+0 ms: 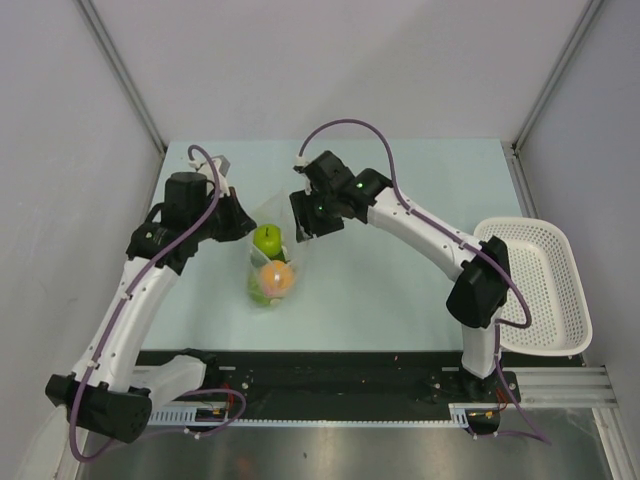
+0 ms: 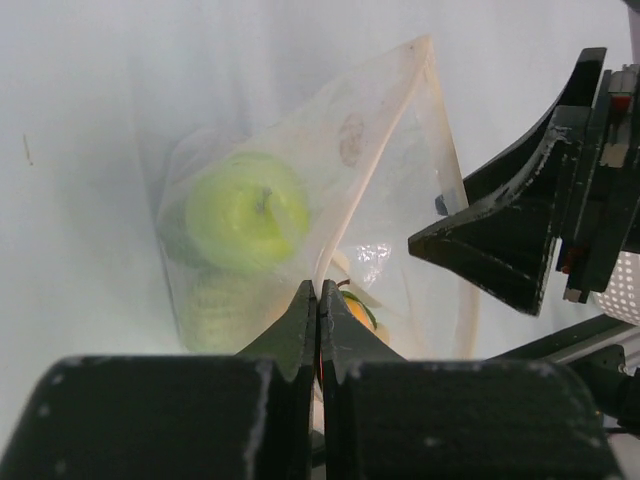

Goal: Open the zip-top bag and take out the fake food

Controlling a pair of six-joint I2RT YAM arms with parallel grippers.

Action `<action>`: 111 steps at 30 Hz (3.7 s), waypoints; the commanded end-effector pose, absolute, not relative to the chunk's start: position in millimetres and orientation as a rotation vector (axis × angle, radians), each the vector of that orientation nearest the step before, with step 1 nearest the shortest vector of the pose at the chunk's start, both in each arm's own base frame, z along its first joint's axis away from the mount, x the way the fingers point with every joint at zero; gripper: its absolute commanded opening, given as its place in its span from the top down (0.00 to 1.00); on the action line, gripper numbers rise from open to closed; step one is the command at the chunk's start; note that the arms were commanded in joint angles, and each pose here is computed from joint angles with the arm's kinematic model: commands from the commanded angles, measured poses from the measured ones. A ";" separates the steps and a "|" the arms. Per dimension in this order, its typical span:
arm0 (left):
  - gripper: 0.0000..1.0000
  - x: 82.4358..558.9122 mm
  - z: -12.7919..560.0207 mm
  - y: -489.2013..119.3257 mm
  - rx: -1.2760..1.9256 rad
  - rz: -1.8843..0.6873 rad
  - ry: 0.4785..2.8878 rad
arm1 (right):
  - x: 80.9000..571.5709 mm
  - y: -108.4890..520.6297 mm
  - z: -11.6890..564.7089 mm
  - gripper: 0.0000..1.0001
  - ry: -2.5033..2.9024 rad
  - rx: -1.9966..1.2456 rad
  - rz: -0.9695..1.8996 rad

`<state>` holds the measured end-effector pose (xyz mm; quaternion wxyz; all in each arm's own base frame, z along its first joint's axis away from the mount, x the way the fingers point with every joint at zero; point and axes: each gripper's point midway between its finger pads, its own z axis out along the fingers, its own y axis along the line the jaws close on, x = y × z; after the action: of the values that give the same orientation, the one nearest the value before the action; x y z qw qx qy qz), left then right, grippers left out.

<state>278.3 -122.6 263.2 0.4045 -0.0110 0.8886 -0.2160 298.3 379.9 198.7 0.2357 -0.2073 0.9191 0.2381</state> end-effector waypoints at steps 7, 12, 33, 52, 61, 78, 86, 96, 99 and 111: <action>1.00 291.0 276.7 -152.8 -0.020 -0.761 2.145 | 273.6 396.3 308.0 0.48 2.267 -0.647 0.731; 1.00 291.5 279.1 -152.0 -0.043 -0.760 2.133 | 243.9 424.0 287.5 0.64 2.305 -0.709 0.849; 1.00 274.2 284.7 -133.2 -0.271 -0.744 2.056 | 222.2 448.3 192.9 0.24 2.425 -0.738 1.075; 1.00 262.3 262.0 -145.9 -0.269 -0.812 2.100 | 208.6 449.0 120.8 0.16 2.561 -0.791 0.913; 1.00 258.8 256.2 -144.4 -0.270 -0.804 2.110 | 195.8 452.1 100.1 0.28 2.587 -0.850 0.884; 1.00 254.8 240.3 -138.6 -0.244 -0.756 2.123 | 223.9 440.3 230.1 1.00 2.382 -0.680 1.122; 1.00 248.5 237.2 -128.7 -0.217 -0.690 2.125 | 244.5 413.1 282.4 1.00 2.334 -0.512 1.241; 1.00 252.1 247.8 -130.3 -0.192 -0.694 2.103 | 309.6 162.3 284.6 1.00 2.293 0.222 0.391; 1.00 251.3 247.7 -130.8 -0.178 -0.691 2.113 | 295.6 66.6 263.0 1.00 2.297 0.483 0.114; 1.00 249.9 243.2 -138.4 -0.152 -0.731 2.141 | 165.3 -131.4 184.9 0.92 2.097 1.450 -0.732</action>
<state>248.2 -132.1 229.9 0.4147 -0.0793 0.8630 -0.2775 223.9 -100.6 207.4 0.3038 0.4534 0.8233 -0.1560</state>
